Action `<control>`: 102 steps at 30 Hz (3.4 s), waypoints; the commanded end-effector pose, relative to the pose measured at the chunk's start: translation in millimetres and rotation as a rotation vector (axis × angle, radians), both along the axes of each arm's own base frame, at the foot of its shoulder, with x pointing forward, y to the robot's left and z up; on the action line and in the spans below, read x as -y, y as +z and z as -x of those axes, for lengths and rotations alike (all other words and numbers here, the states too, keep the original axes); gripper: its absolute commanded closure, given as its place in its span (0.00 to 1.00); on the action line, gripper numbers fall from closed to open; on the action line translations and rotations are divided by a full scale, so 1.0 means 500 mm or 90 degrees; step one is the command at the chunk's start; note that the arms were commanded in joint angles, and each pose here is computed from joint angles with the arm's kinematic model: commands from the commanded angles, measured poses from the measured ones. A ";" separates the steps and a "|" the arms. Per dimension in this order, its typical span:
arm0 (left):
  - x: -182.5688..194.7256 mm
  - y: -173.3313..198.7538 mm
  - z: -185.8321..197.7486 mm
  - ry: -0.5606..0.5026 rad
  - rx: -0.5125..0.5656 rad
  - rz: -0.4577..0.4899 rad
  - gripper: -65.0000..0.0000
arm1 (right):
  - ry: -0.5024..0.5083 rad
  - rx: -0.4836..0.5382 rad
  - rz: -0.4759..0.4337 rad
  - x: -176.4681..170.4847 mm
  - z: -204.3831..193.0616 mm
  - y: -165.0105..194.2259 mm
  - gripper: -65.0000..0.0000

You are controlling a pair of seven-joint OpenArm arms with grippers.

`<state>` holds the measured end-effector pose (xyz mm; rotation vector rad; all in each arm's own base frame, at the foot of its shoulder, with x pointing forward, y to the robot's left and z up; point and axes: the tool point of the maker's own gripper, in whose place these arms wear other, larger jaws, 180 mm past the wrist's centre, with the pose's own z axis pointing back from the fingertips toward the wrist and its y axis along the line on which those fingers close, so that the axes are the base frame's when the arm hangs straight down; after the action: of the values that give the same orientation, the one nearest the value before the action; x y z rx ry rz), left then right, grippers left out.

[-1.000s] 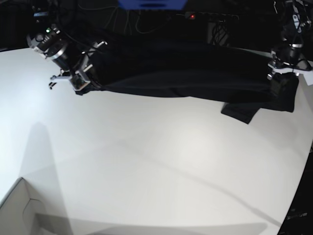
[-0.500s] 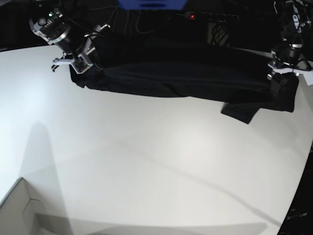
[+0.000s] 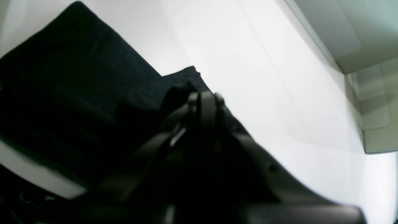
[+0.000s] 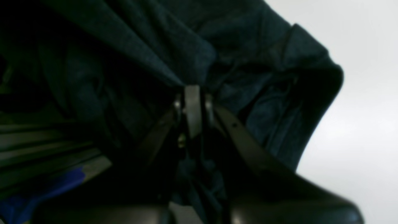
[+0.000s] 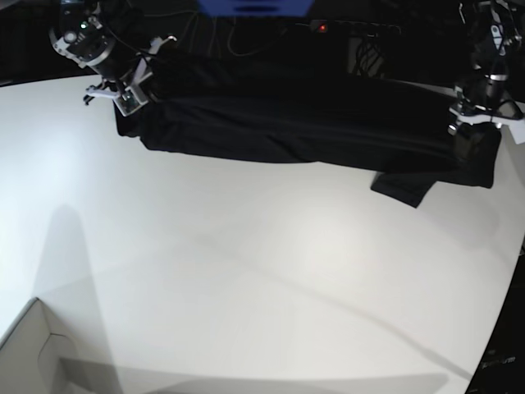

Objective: Layout the t-shirt on the table in an organized manner, then fold the t-shirt properly
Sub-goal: 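Hold the folded shirt with both grippers and lift it off the table, then lower the left gripper to regrasp the shirt end near the sleeve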

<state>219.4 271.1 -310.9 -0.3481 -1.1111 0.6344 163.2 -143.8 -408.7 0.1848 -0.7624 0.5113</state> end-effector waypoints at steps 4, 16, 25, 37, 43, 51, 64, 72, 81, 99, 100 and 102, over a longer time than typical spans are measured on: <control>-0.001 0.024 -0.008 -0.003 0.026 -0.008 1.00 | -0.006 -0.002 -0.007 0.006 0.002 -0.006 0.78; -0.007 -0.001 0.002 0.005 0.005 0.001 1.00 | -0.047 0.088 0.019 0.048 -0.049 0.077 0.68; 0.009 -0.059 0.013 -0.026 -0.071 0.047 1.00 | -0.041 0.123 -0.029 -0.020 -0.078 0.105 0.68; 0.004 -0.072 0.037 0.009 -0.091 0.085 0.49 | -0.018 0.120 -0.043 -0.047 -0.079 0.103 0.68; 0.009 -0.035 0.024 -0.004 -0.062 0.067 0.34 | -0.018 0.120 -0.043 -0.047 -0.079 0.103 0.68; 0.020 0.082 -0.061 -0.024 0.054 0.021 0.34 | -0.020 0.119 -0.041 -0.045 -0.078 0.102 0.68; 0.021 -0.036 -0.243 -0.064 -0.102 -0.251 0.34 | -0.014 0.115 -0.028 -0.032 -0.074 0.099 0.68; 0.024 -0.170 -0.269 -0.084 -0.212 -0.213 0.34 | -0.014 0.117 -0.028 -0.032 -0.076 0.100 0.68; 0.037 -0.221 -0.270 -0.096 -0.221 -0.213 0.55 | -0.014 0.119 -0.028 -0.032 -0.078 0.101 0.68; -0.038 -0.048 -0.247 0.007 -0.088 -0.262 1.00 | -0.013 0.118 -0.031 -0.037 -0.078 0.101 0.68; -0.049 -0.048 -0.232 0.016 -0.095 -0.264 1.00 | -0.013 0.118 -0.031 -0.037 -0.078 0.101 0.68; -0.079 -0.037 -0.205 0.040 -0.105 -0.270 1.00 | -0.014 0.118 -0.032 -0.038 -0.078 0.101 0.68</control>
<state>318.5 302.7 -342.5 0.0784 -1.0253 0.4601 198.6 -126.4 -367.2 0.1678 -0.9189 0.4970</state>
